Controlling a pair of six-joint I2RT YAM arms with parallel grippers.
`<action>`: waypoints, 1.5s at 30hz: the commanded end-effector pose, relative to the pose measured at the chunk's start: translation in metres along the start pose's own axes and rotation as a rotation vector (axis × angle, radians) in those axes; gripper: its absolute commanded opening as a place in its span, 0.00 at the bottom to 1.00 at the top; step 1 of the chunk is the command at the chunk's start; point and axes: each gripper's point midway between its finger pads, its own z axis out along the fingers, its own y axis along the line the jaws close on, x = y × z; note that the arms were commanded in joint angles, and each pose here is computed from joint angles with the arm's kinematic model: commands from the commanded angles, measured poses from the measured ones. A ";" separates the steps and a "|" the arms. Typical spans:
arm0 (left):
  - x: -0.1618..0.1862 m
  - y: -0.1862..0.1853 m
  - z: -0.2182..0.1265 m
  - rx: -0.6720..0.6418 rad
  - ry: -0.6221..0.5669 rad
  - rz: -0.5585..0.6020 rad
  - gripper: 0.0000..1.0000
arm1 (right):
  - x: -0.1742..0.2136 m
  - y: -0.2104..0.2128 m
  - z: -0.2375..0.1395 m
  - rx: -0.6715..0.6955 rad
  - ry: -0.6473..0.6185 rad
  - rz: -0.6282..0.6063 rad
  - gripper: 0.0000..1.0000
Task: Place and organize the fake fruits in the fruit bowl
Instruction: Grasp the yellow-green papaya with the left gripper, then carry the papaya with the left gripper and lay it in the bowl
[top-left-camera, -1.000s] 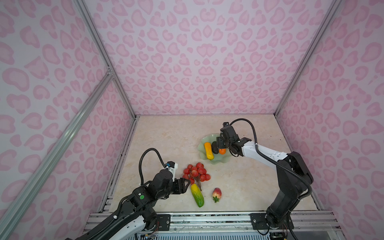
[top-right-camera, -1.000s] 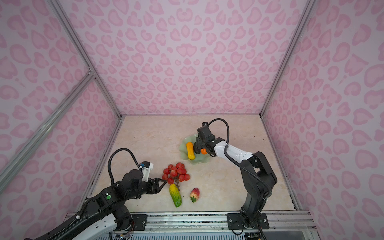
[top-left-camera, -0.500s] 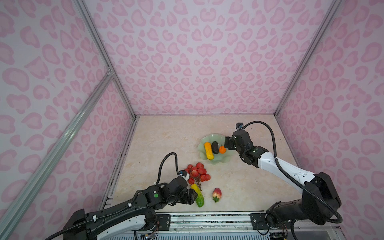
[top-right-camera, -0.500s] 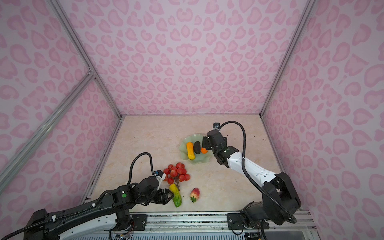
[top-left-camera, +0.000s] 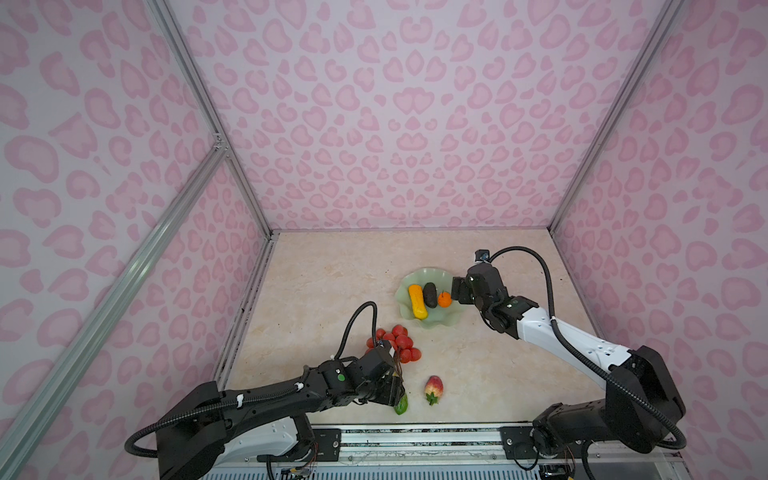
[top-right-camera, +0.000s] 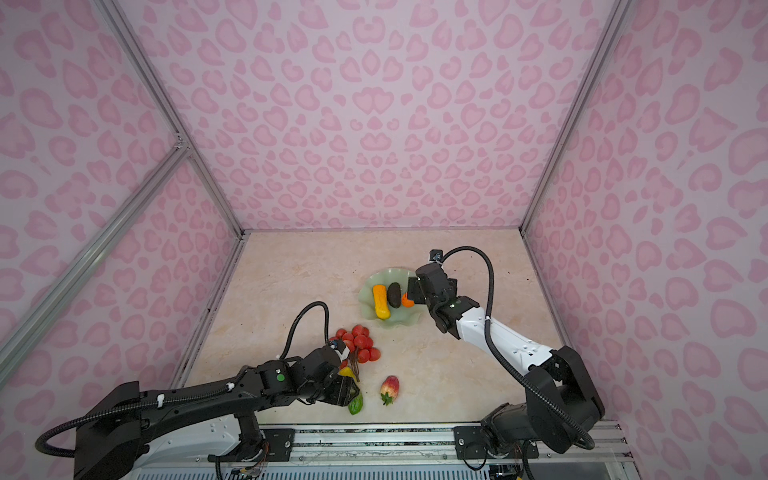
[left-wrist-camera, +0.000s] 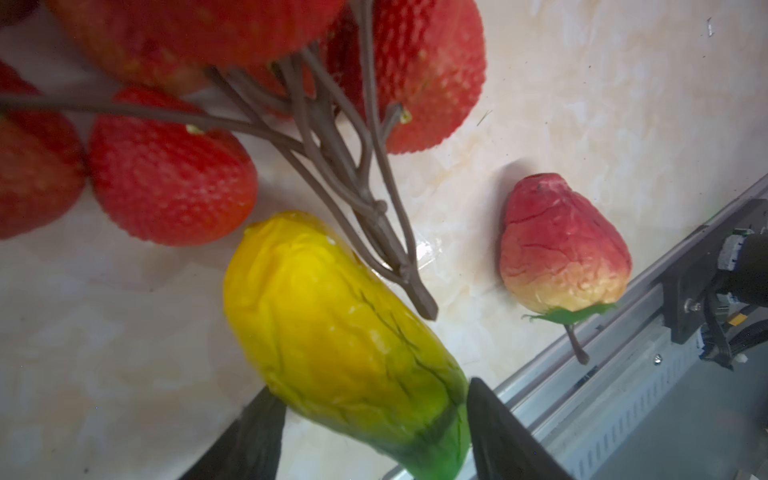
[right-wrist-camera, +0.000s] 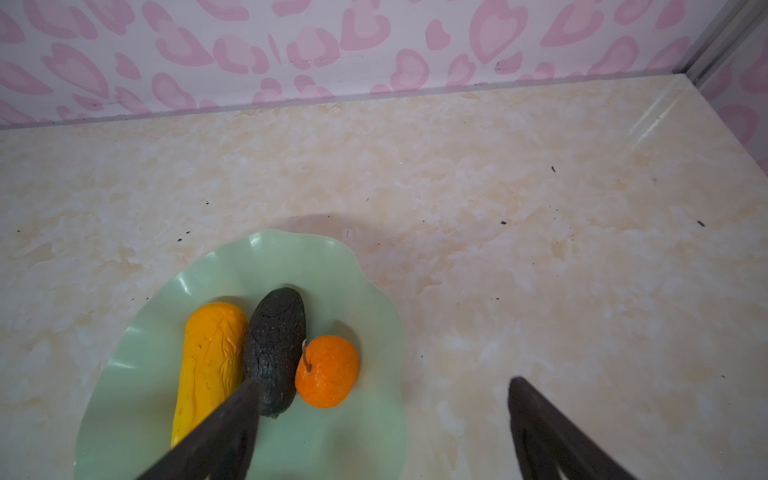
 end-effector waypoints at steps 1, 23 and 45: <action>-0.004 -0.006 0.002 0.018 -0.011 0.024 0.57 | 0.000 -0.004 0.001 0.014 -0.007 0.008 0.92; -0.089 -0.038 -0.111 0.003 -0.279 0.205 0.33 | 0.006 -0.010 -0.006 0.017 0.004 0.013 0.91; -0.257 -0.085 0.012 -0.119 -0.179 0.554 0.26 | 0.028 -0.060 -0.045 0.063 -0.042 0.105 0.91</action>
